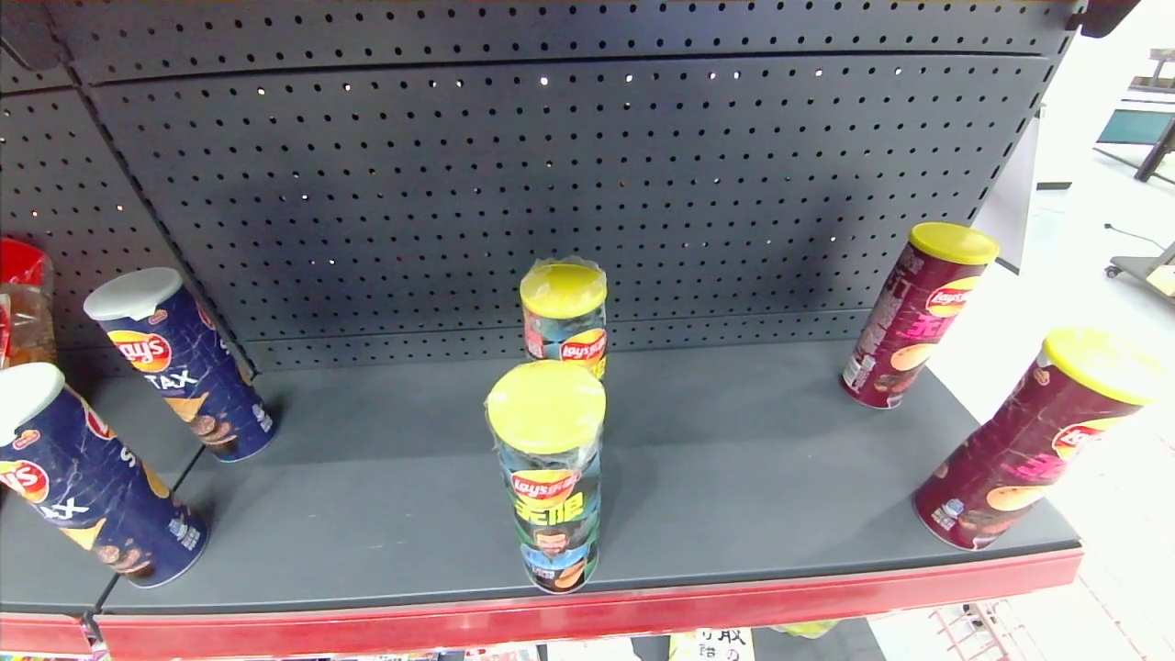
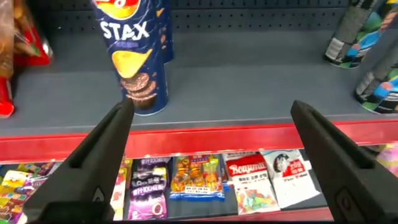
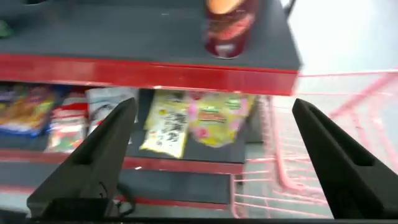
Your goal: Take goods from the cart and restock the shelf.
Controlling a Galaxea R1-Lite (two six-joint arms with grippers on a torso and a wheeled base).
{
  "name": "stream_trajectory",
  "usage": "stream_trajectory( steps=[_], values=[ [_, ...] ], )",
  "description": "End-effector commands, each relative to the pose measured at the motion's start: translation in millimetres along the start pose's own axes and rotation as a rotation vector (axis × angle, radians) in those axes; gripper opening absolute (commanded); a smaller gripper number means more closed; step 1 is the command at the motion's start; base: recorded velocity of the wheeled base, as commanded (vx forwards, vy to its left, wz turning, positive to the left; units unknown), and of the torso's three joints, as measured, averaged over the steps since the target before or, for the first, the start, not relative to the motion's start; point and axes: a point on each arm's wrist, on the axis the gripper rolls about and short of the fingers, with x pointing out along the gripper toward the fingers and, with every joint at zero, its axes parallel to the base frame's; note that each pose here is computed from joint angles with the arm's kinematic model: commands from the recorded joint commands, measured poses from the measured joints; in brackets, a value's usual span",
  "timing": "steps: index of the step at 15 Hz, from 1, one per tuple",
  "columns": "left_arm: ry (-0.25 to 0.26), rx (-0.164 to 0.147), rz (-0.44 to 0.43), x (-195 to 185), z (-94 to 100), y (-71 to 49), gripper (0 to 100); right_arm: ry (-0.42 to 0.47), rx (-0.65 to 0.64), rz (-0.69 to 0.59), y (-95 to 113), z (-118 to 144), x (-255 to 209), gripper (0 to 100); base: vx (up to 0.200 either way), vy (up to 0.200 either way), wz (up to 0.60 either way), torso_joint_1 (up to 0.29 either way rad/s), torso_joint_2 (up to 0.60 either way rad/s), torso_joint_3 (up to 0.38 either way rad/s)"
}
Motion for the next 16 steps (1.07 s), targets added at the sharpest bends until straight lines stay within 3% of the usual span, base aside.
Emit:
stream_trajectory(
  steps=[1,3,5,7,8,10,11,13,16],
  values=[
    [0.0,0.002,0.01,0,-3.1,0.3,100,-0.068,-0.007,-0.005,0,-4,8,100,0.0,0.0,0.0,0.0,0.0,0.0],
    [0.0,0.001,0.007,0,-3.1,0.3,100,-0.104,-0.01,0.059,0,-4,15,100,0.0,0.0,0.0,0.0,0.0,0.0],
    [0.0,0.001,-0.041,0,-3.6,-0.8,100,-0.141,-0.027,0.234,5,-5,12,100,0.0,0.0,0.0,0.0,0.0,0.0],
    [-0.001,0.004,-0.064,0,-3.2,-1.3,100,-0.088,-0.006,0.14,3,-3,15,100,0.0,0.0,0.0,0.0,0.0,0.0],
    [-0.001,0.002,-0.056,0,-3.2,-1.1,100,-0.058,0.007,-0.091,-2,-2,17,100,0.0,0.0,0.0,0.0,0.0,0.0],
    [-0.001,0.004,-0.027,0,-3.2,-0.5,100,-0.093,0.017,-0.175,-4,-4,17,100,0.0,0.0,0.0,0.0,0.0,0.0],
    [-0.002,0.005,-0.018,0,-3.2,-0.3,100,-0.119,0.026,-0.157,-4,-5,15,100,0.0,0.0,0.0,0.0,0.0,0.0],
    [0.0,0.011,-0.027,0,-3.6,-0.4,100,-0.088,0.028,0.028,-1,-10,20,100,0.0,0.0,0.0,0.0,0.0,0.0],
    [0.0,0.025,-0.036,0,-3.6,-0.7,100,-0.13,0.048,-0.011,-1,-13,18,100,0.0,0.0,0.0,0.0,0.0,0.0]
  ],
)
